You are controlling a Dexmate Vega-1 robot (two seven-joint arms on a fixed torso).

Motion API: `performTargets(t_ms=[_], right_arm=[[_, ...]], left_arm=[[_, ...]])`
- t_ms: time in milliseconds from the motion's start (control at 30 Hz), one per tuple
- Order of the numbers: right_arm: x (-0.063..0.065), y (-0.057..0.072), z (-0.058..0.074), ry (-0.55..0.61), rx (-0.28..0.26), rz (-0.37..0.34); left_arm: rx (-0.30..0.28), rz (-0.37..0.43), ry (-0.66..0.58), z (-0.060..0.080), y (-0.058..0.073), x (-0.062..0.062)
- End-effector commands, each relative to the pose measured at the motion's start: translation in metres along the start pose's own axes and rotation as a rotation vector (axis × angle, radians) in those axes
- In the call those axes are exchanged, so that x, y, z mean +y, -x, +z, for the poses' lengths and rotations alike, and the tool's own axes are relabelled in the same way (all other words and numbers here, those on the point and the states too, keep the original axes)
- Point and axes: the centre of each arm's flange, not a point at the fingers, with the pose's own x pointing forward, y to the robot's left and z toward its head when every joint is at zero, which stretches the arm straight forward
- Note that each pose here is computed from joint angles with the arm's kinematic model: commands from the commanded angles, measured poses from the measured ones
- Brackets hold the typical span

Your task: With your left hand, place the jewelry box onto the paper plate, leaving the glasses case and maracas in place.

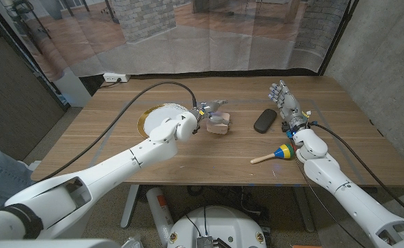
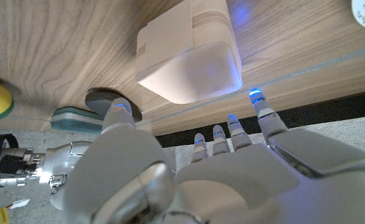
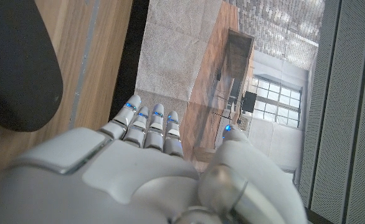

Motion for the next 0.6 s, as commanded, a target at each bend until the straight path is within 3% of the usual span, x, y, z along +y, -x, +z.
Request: performTargets(t_ms=[33, 600], right_arm=[[0.0042, -0.0065, 0.0001, -0.002, -0.007, 0.008], [0.0057, -0.0062, -0.002, -0.004, -0.01, 0.002]], left_arm=[[-0.001, -0.058, -0.027, 0.0038, -0.0066, -0.0062], [0.005, -0.096, -0.054, 0.0067, -0.0139, -0.0116]])
